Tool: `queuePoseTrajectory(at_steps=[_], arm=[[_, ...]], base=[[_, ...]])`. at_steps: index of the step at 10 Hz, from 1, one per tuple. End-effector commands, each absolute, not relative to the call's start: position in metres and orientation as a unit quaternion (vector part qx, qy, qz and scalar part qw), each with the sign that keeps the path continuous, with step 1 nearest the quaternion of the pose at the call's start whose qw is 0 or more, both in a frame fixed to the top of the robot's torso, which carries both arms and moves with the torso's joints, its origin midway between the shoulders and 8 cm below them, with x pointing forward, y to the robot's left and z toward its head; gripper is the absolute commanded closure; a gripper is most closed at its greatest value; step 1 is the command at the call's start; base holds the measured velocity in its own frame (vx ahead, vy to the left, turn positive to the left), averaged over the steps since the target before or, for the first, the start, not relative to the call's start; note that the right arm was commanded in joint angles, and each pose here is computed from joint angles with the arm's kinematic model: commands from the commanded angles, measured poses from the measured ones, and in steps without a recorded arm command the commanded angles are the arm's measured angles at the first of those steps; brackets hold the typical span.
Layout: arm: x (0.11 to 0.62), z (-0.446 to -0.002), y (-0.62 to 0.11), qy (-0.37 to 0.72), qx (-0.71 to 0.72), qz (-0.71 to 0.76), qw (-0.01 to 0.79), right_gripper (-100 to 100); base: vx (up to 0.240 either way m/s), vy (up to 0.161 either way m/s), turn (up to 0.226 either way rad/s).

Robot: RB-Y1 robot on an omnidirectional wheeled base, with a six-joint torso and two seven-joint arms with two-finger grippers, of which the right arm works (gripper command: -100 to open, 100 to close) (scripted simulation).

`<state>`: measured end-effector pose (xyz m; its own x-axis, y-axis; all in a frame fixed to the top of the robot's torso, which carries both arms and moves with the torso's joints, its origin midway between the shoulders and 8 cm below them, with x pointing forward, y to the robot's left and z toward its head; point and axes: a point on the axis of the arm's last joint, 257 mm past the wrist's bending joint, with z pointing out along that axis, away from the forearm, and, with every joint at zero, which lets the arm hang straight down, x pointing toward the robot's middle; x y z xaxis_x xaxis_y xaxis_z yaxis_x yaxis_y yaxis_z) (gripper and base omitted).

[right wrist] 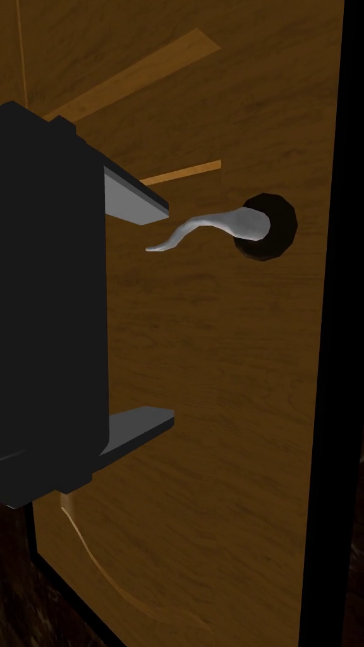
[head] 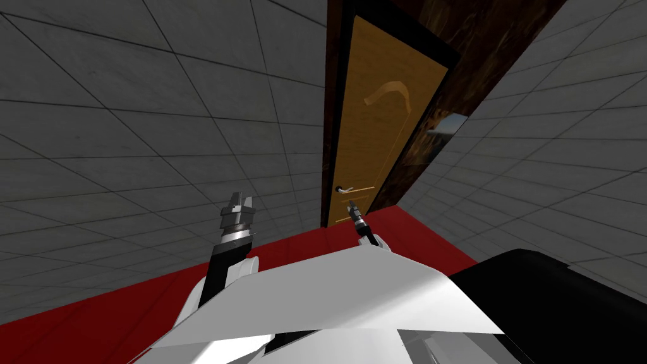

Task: Pull the door open

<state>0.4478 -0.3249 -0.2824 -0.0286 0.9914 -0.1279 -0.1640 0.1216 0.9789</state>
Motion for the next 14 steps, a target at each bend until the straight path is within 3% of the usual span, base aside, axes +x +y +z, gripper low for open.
queuePoseTrajectory(at_steps=[1,14], arm=[[0.449,-0.293,-0.336,0.502,0.425,0.510,0.554,-100],[0.445,-0.352,-0.407,0.515,0.480,0.467,0.535,-100]], base=[[0.030,-0.051,0.116],[0.040,-0.056,0.092]])
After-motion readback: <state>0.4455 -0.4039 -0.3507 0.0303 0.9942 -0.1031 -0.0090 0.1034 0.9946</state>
